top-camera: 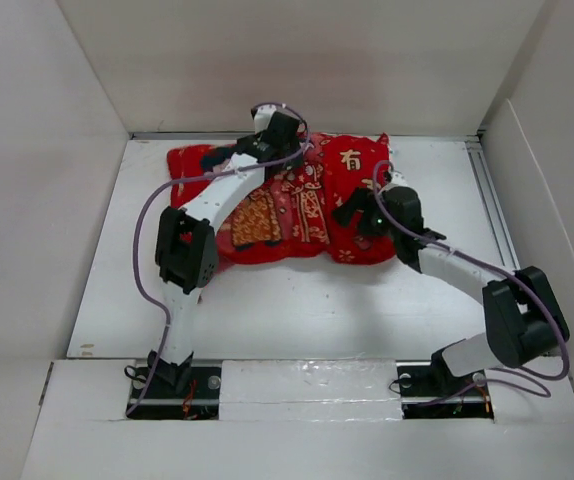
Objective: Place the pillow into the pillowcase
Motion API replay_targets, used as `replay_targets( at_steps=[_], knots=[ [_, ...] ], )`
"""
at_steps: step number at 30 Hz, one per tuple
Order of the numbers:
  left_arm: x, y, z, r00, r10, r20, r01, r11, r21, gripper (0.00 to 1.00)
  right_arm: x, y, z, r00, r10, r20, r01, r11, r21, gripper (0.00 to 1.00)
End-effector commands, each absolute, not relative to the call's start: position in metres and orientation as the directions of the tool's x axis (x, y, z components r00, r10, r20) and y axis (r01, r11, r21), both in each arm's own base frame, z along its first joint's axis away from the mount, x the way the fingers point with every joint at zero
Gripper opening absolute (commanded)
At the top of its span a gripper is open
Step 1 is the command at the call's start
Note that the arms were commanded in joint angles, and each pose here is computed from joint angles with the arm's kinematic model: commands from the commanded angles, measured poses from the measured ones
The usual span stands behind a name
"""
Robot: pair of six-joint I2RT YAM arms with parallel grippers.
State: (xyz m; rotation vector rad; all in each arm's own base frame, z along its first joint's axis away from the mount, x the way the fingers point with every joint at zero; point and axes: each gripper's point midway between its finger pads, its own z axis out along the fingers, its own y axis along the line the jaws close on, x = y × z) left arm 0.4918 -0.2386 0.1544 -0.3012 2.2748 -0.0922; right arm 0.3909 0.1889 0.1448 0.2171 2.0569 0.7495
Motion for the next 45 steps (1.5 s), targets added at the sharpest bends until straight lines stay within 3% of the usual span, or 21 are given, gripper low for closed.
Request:
replay_targets(
  at_steps=[1, 6, 8, 10, 14, 15, 22, 27, 35, 40, 44, 45],
  knots=[
    [0.507, -0.233, 0.212, -0.573, -0.233, -0.786, -0.206, 0.969, -0.137, 1.0, 0.338, 0.268, 0.173, -0.67, 0.359, -0.65, -0.359, 0.609, 0.707, 0.94],
    [0.474, -0.206, 0.284, -0.456, -0.272, -0.847, -0.257, 0.952, -0.168, 1.0, 0.339, 0.218, 0.21, -0.562, 0.448, -0.695, -0.325, 0.653, 0.684, 0.96],
    [0.449, -0.202, 0.267, -0.487, -0.245, -0.839, -0.26, 0.957, -0.129, 1.0, 0.339, 0.187, 0.205, -0.525, 0.491, -0.695, -0.249, 0.693, 0.677, 0.99],
    [0.419, -0.231, 0.291, -0.453, -0.257, -0.854, -0.156, 0.966, -0.208, 1.0, 0.332, 0.165, 0.215, -0.469, 0.544, -0.696, -0.201, 0.701, 0.684, 0.99],
    [0.355, -0.33, 0.284, -0.486, -0.083, -0.87, 0.113, 0.981, -0.157, 1.0, 0.331, 0.108, 0.218, -0.311, 0.652, -0.691, -0.095, 0.702, 0.706, 1.0],
    [0.338, -0.36, 0.256, -0.526, 0.017, -0.85, 0.162, 0.983, -0.08, 1.0, 0.334, 0.103, 0.206, -0.327, 0.654, -0.683, -0.066, 0.705, 0.706, 1.0],
    [0.36, -0.418, 0.235, -0.534, 0.063, -0.843, 0.218, 0.974, -0.065, 1.0, 0.354, 0.04, 0.185, -0.31, 0.699, -0.645, 0.03, 0.685, 0.728, 0.99],
    [0.402, -0.409, 0.219, -0.511, 0.086, -0.855, 0.122, 0.992, 0.027, 1.0, 0.35, 0.048, 0.187, -0.33, 0.689, -0.645, -0.028, 0.676, 0.736, 0.99],
    [0.427, -0.388, 0.208, -0.521, 0.089, -0.849, 0.089, 0.995, 0.05, 1.0, 0.35, 0.056, 0.178, -0.367, 0.672, -0.643, -0.067, 0.67, 0.739, 0.99],
    [0.428, -0.391, 0.215, -0.504, 0.089, -0.859, 0.106, 0.993, 0.041, 0.65, 0.355, 0.067, 0.164, -0.405, 0.667, -0.625, -0.075, 0.657, 0.75, 0.97],
    [0.433, -0.394, 0.195, -0.529, 0.118, -0.84, 0.12, 0.991, 0.064, 0.67, 0.357, 0.075, 0.168, -0.408, 0.664, -0.626, -0.1, 0.65, 0.754, 0.97],
    [0.432, -0.393, 0.198, -0.53, 0.12, -0.839, 0.12, 0.991, 0.065, 0.56, 0.357, 0.075, 0.168, -0.408, 0.664, -0.626, -0.1, 0.65, 0.754, 0.97]
  ],
)
